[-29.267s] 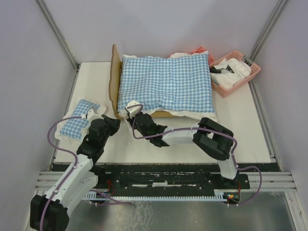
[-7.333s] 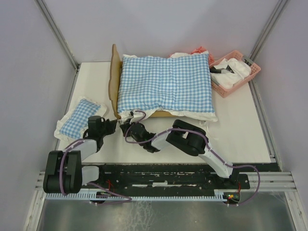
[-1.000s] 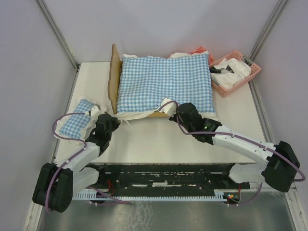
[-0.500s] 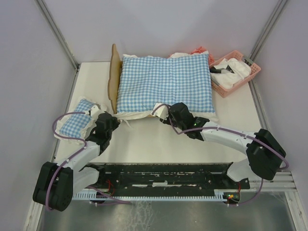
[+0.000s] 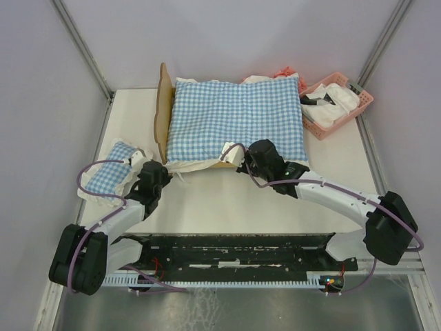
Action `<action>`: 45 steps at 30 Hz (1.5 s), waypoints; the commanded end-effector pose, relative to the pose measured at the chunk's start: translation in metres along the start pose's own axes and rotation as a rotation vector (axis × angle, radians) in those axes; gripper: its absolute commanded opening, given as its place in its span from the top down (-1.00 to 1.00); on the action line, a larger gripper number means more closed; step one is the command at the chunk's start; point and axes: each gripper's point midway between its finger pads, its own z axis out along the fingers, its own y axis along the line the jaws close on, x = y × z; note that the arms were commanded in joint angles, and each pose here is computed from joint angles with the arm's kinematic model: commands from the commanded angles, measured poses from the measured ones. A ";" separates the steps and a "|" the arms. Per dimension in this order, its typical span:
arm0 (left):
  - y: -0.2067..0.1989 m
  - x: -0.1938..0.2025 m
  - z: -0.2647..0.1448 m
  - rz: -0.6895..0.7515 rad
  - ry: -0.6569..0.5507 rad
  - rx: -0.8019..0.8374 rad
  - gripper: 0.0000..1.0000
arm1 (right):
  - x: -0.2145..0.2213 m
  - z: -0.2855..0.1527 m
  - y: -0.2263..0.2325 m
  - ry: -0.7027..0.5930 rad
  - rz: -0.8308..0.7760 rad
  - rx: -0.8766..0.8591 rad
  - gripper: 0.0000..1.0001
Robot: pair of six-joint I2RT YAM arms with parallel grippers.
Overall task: Set up the pet bed
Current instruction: Adjust the mattress on the bed frame.
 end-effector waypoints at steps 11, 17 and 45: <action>0.014 -0.033 0.005 0.009 -0.142 -0.111 0.92 | -0.026 -0.037 -0.022 -0.149 0.198 -0.166 0.96; 0.018 -0.028 0.007 0.020 -0.129 -0.120 0.92 | -0.044 -0.045 -0.042 -0.282 0.300 -0.179 0.96; -0.026 -0.129 -0.068 0.032 -0.301 -0.039 -0.13 | 0.038 -0.099 -0.100 0.063 0.864 0.354 -0.61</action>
